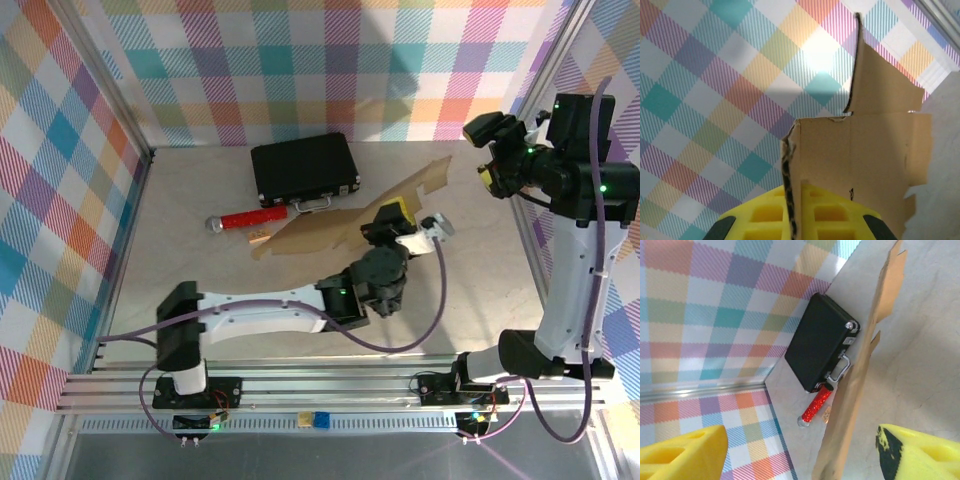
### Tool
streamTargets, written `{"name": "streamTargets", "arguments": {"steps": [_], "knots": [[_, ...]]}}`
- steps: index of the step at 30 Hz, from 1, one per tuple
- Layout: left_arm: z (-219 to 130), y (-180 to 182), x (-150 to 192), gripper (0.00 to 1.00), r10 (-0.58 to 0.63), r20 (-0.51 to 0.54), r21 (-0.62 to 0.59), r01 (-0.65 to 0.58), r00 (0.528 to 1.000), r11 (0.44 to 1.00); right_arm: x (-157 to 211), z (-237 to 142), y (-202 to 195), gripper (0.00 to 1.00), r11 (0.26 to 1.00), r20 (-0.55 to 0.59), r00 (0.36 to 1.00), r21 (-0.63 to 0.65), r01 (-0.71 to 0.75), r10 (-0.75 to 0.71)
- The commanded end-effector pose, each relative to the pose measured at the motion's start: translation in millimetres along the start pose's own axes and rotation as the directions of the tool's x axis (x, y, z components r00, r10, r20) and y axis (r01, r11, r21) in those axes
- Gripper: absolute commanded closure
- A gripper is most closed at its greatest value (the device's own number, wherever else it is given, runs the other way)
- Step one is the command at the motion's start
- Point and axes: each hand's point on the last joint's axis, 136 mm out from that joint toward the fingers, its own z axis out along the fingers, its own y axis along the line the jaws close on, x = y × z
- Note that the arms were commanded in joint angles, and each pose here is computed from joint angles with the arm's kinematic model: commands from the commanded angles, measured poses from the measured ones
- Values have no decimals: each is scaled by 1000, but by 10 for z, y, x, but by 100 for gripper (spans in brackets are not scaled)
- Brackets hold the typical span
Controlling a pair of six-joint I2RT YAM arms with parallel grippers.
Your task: Fold the paper box
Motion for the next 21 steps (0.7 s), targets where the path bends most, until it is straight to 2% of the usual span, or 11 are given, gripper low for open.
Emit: {"name": "streamTargets", "arguments": {"steps": [1,5,7,13,19,21], "knots": [[-135,132,7,100,-59,42,67,56,997,996,-19,331,-241,24,995,-108,990,56,-82,87],[-222,175,146,100,-81,34,159,75,996,984,130,687,-170,21,979,-297,934,16,-204,200],[-256,205,216,100,-89,21,180,84,996,980,214,775,-203,20,971,-336,912,39,-236,236],[-262,246,249,100,-94,6,167,92,996,982,472,875,-466,24,916,-395,830,94,-389,393],[-236,209,244,100,-99,2,150,97,995,984,626,751,-640,31,897,-376,816,128,-424,440],[-235,219,238,100,-106,4,146,105,994,984,684,790,-685,34,881,-395,790,135,-454,468]]}}
